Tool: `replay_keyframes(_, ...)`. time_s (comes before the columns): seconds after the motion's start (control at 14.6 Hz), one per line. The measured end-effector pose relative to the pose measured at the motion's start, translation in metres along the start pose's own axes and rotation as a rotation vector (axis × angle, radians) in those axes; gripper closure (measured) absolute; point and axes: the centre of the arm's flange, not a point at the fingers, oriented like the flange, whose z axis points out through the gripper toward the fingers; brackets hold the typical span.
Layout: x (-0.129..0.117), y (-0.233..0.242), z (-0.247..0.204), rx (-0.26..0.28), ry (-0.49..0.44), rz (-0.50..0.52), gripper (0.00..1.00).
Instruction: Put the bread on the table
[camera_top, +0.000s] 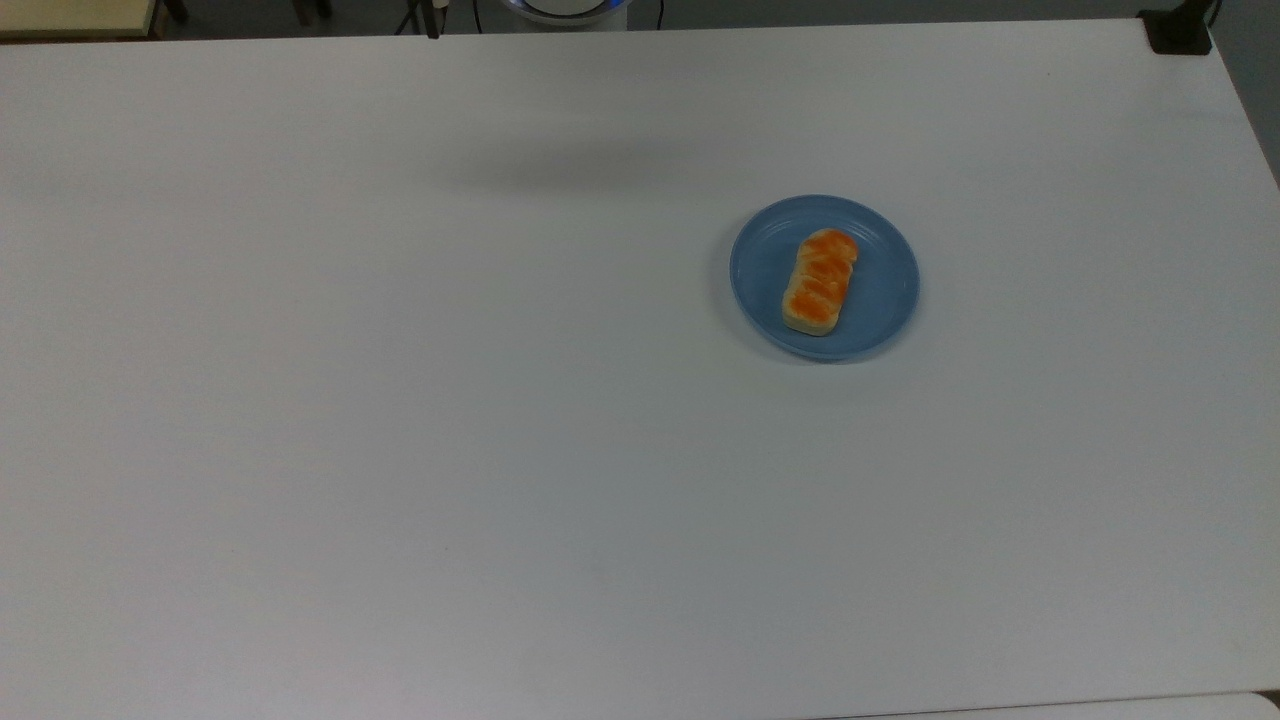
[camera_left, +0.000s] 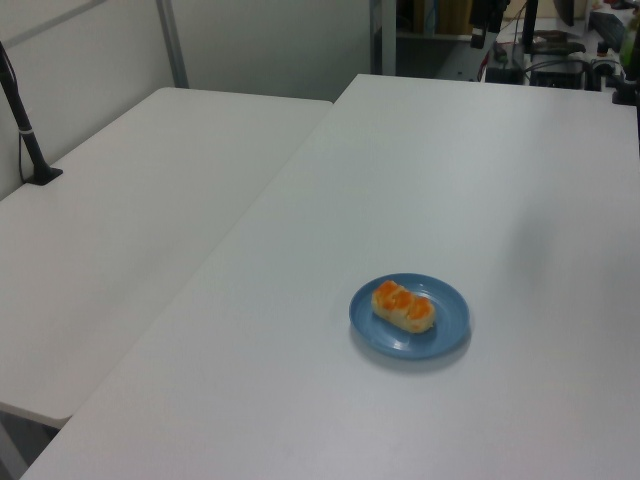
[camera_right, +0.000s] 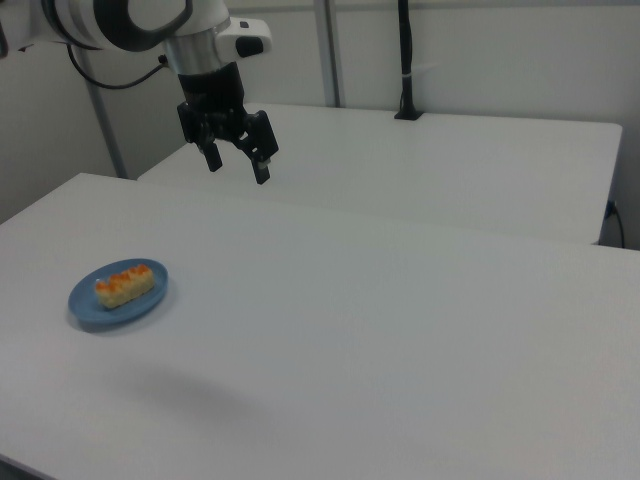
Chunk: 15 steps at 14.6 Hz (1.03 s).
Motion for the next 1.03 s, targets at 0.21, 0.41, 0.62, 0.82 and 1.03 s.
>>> replay_keyframes(0.21, 0.0, 0.0, 0.0, 0.0, 0.0, 0.0, 0.0)
replay_keyframes(0.41, 0.0, 0.0, 0.0, 0.0, 0.0, 0.0, 0.0)
replay_keyframes(0.62, 0.0, 0.0, 0.0, 0.0, 0.0, 0.0, 0.0)
replay_keyframes(0.82, 0.001, -0.001, 0.003, 0.0, -0.005, -0.003, 0.0)
replay_keyframes(1.03, 0.002, -0.014, 0.007, 0.003, -0.012, -0.029, 0.0)
